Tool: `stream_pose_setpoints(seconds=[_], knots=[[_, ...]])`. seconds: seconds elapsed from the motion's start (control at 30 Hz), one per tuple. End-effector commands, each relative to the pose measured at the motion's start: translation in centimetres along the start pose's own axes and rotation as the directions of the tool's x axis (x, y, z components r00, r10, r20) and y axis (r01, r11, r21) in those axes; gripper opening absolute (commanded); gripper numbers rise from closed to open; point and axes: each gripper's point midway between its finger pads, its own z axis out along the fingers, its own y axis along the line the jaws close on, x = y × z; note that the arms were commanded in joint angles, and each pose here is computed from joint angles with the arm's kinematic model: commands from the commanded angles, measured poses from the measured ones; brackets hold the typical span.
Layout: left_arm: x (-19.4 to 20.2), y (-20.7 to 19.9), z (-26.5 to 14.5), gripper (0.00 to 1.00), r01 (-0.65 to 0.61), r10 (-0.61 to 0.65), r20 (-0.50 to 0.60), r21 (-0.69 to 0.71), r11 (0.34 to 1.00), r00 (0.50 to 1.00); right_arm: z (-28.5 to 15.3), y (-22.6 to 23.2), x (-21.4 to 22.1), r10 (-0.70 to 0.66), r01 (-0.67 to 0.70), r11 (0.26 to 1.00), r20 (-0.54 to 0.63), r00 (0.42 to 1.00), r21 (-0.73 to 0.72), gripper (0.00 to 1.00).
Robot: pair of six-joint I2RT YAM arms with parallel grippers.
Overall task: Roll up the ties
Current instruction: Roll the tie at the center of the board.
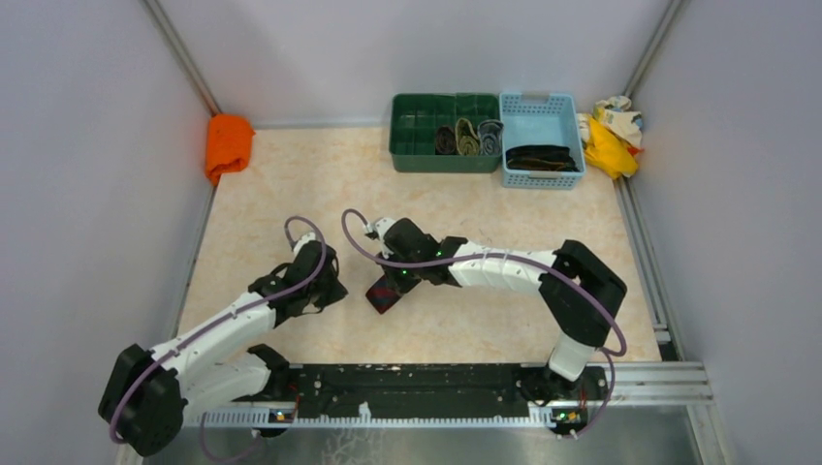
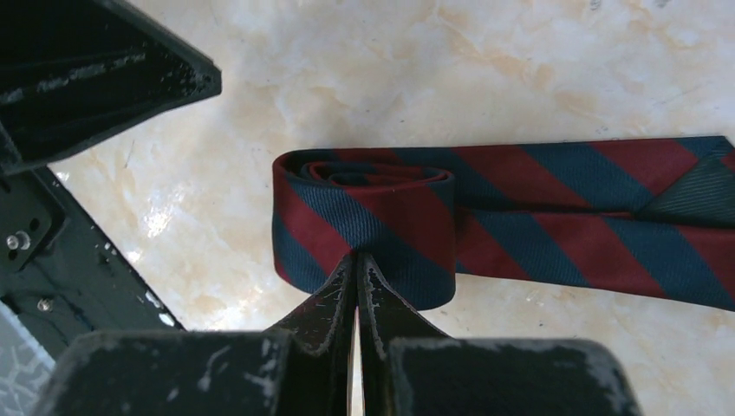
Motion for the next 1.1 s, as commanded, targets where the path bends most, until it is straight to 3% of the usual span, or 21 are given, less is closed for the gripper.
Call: stream_pose_setpoints(seconds=[0.0,0.37,0.8,1.07], knots=[[0.7,-1.5,0.3,0.0,0.003,-0.001,-0.026,0.064,0.998,1.0,-0.1,-1.9,-2.8,0.018,-0.023,0.998,0.072,0.997,0.066,0.0],[1.8,-4.1,2.6,0.0,-0.047,0.058,-0.069,0.145,0.988,0.996,1.4,-5.6,-2.0,0.074,-0.078,0.989,0.038,0.997,0.127,0.0],[-0.3,-9.0,3.3,0.0,-0.1,0.109,-0.018,0.281,0.955,0.994,2.0,-6.2,-1.2,0.101,-0.103,0.985,0.021,0.995,0.139,0.0],[0.0,-11.6,3.4,0.0,-0.11,0.134,-0.043,0.359,0.927,0.99,1.9,-7.4,-0.8,0.132,-0.134,0.977,0.024,0.991,0.165,0.0]])
